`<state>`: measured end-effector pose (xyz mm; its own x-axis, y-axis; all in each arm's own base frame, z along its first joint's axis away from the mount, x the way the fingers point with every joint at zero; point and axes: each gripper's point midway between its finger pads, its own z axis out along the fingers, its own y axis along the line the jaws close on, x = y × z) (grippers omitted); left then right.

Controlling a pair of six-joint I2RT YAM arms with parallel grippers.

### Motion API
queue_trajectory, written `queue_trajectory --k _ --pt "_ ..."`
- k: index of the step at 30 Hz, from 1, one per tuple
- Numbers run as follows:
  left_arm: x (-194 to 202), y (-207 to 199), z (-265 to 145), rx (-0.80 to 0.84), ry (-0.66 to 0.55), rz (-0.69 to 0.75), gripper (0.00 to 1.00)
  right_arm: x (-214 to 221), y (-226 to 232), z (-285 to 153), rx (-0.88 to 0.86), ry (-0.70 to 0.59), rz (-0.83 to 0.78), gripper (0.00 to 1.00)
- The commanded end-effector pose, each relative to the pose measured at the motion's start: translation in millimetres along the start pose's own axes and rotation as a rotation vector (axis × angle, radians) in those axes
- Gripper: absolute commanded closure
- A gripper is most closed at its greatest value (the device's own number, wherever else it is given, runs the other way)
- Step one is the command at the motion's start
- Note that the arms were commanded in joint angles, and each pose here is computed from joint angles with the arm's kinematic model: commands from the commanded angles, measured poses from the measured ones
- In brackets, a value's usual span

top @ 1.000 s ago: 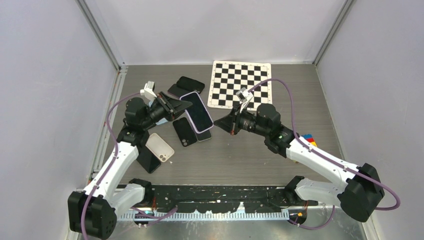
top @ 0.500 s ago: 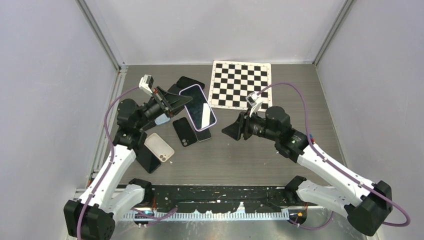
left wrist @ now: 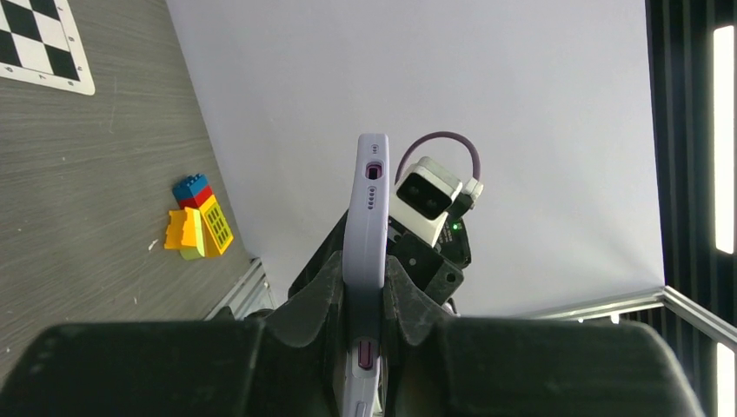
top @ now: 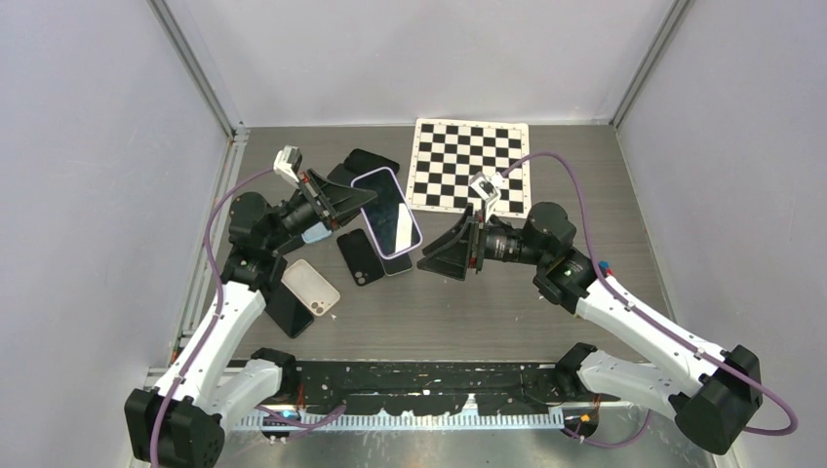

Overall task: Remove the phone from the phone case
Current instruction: Remove the phone case from the phone.

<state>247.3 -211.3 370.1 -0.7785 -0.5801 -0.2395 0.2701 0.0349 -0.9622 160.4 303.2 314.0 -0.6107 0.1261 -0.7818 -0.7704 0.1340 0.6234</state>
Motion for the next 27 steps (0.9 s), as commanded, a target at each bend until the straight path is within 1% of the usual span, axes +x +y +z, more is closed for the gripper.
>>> queue_trajectory --k 1,2,4,7,9,11,12,13,14,16,17,19,20,21,22,23,24,25,26,27 --pt "4.3 -38.1 -5.5 0.115 0.020 0.088 1.00 -36.0 38.0 2.4 -0.127 -0.086 -0.032 0.38" --pt "4.8 -38.3 -5.9 0.116 0.022 0.089 1.00 -39.5 37.7 3.8 -0.122 -0.095 -0.022 0.41" --pt "6.7 -39.2 -6.6 0.119 0.033 0.093 1.00 -43.7 38.2 6.1 -0.121 -0.101 -0.009 0.51" --pt "9.5 -40.3 -7.9 0.124 0.046 0.098 1.00 -46.7 39.7 8.7 -0.130 -0.098 0.004 0.57" --pt "11.3 -41.3 -9.3 0.128 0.051 0.104 1.00 -46.0 39.0 11.0 -0.138 -0.090 0.012 0.65" --pt "12.9 -42.3 -10.1 0.130 0.058 0.108 1.00 -44.0 38.8 12.1 -0.146 -0.078 0.016 0.74" --pt "13.5 -42.9 -10.4 0.131 0.062 0.108 1.00 -43.3 38.7 12.5 -0.148 -0.074 0.018 0.81" --pt "14.4 -42.7 -10.6 0.130 0.067 0.107 1.00 -41.5 39.4 12.8 -0.159 -0.062 0.016 0.84" --pt "15.0 -42.4 -10.6 0.128 0.072 0.103 1.00 -39.7 40.4 12.9 -0.168 -0.052 0.012 0.90" --pt "15.5 -41.7 -10.0 0.120 0.080 0.093 1.00 -33.0 46.1 12.6 -0.213 -0.012 -0.008 0.97" --pt "15.7 -39.7 -9.1 0.113 0.086 0.083 1.00 -27.5 50.5 11.8 -0.249 0.016 -0.025 0.99" --pt "15.3 -37.0 -7.4 0.103 0.093 0.062 1.00 -16.8 59.6 10.8 -0.304 0.061 -0.079 0.99" --pt "15.3 -35.5 -6.3 0.099 0.097 0.047 1.00 -10.1 64.4 12.2 -0.329 0.078 -0.139 0.99" --pt "14.8 -33.2 -4.7 0.093 0.100 0.034 1.00 -3.9 65.4 12.0 -0.322 0.111 -0.149 0.99" --pt "14.6 -30.4 -3.0 0.086 0.103 0.021 1.00 12.3 63.8 13.7 -0.315 0.165 -0.186 0.99" --pt "14.1 -27.9 -1.2 0.080 0.105 0.009 1.00 10.2 66.8 15.4 -0.301 0.166 -0.227 0.99" --pt "14.3 -26.0 0.3 0.076 0.108 0.001 1.00 26.0 64.8 16.5 -0.290 0.220 -0.270 0.99" --pt "14.6 -22.8 2.1 0.069 0.113 -0.012 1.00 23.6 65.0 19.0 -0.265 0.220 -0.298 0.99" --pt "14.4 -19.9 3.8 0.062 0.114 -0.022 1.00 35.3 62.9 19.7 -0.257 0.263 -0.319 0.99" --pt "14.4 -17.1 5.2 0.056 0.116 -0.031 1.00 33.7 62.7 21.9 -0.243 0.260 -0.334 0.99"
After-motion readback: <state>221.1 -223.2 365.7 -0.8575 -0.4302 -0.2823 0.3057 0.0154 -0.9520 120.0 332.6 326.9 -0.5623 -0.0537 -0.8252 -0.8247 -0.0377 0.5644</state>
